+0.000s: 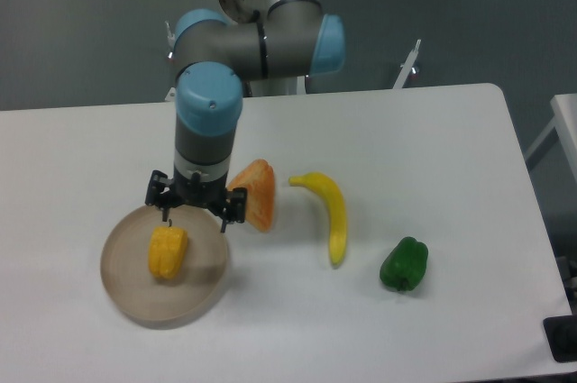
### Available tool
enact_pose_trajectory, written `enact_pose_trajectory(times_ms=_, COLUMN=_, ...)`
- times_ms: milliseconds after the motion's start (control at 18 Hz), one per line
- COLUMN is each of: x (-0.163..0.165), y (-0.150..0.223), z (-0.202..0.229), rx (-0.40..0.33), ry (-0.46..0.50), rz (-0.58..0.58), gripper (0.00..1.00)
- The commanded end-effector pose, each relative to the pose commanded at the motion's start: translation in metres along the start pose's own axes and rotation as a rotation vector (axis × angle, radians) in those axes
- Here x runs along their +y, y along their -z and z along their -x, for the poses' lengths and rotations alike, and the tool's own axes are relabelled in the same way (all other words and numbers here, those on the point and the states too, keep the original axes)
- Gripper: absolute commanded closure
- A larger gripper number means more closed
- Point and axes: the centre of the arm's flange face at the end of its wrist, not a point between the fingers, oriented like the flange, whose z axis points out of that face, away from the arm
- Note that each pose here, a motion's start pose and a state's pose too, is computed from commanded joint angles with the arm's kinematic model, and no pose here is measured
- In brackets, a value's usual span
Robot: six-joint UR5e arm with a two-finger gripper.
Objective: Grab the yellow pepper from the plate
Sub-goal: 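Lower the open gripper around the yellow pepper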
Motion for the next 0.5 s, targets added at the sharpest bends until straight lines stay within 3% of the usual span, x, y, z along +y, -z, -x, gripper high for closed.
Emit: enact_pose_trajectory(times_ms=500, x=0.003, y=-0.044, z=-0.012, rx=-0.037, ry=-0.040, rz=0.009, gripper=0.00)
